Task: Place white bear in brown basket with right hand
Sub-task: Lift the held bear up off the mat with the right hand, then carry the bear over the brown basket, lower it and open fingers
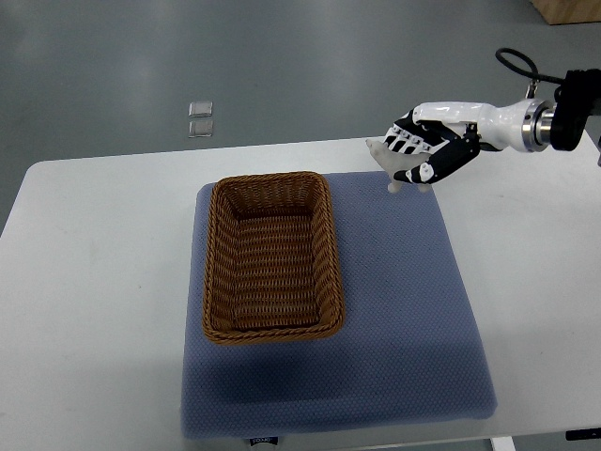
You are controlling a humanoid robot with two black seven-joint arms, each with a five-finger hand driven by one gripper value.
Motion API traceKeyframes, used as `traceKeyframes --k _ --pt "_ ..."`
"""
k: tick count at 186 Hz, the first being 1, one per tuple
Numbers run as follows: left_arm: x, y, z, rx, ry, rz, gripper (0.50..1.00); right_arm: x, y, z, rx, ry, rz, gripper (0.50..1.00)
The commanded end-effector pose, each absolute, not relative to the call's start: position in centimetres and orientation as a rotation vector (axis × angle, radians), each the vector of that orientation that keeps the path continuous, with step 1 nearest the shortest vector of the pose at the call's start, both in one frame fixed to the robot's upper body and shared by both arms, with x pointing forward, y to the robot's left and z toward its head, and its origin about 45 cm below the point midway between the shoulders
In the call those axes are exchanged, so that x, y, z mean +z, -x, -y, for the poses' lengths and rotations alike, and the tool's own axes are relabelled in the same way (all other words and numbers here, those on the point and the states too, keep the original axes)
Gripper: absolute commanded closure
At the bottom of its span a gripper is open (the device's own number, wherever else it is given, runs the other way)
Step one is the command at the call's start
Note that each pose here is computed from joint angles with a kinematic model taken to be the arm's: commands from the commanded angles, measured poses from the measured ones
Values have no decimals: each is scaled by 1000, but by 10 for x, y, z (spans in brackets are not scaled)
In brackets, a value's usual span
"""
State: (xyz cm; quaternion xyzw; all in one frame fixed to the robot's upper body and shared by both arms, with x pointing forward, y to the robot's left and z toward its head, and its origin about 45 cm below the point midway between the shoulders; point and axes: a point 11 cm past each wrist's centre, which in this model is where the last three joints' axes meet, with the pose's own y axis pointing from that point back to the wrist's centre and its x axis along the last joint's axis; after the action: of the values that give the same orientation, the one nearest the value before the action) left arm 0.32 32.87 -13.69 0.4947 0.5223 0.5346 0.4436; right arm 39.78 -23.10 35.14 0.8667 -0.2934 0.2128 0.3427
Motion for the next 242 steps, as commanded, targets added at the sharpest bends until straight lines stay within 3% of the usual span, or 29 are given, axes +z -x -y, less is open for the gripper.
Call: traceKeyframes --k 1,48,127,189,242 --pt "-137 -3 -329 1326 -1227 -1295 500 373 -403 222 578 -2274 774 1000" --pt "-137 -3 -328 1324 -1227 -1299 500 360 -418 187 613 -2241 686 1000" --pt "-137 -3 -329 1326 -1229 -1298 500 311 -432 70 623 -2291 545 1000" --pt "-137 -3 -330 1329 -1229 -1299 500 236 -422 53 483 -2287 544 1000" --pt "-137 -3 -329 1324 -1229 -1298 500 213 -412 36 452 -2301 554 1000"
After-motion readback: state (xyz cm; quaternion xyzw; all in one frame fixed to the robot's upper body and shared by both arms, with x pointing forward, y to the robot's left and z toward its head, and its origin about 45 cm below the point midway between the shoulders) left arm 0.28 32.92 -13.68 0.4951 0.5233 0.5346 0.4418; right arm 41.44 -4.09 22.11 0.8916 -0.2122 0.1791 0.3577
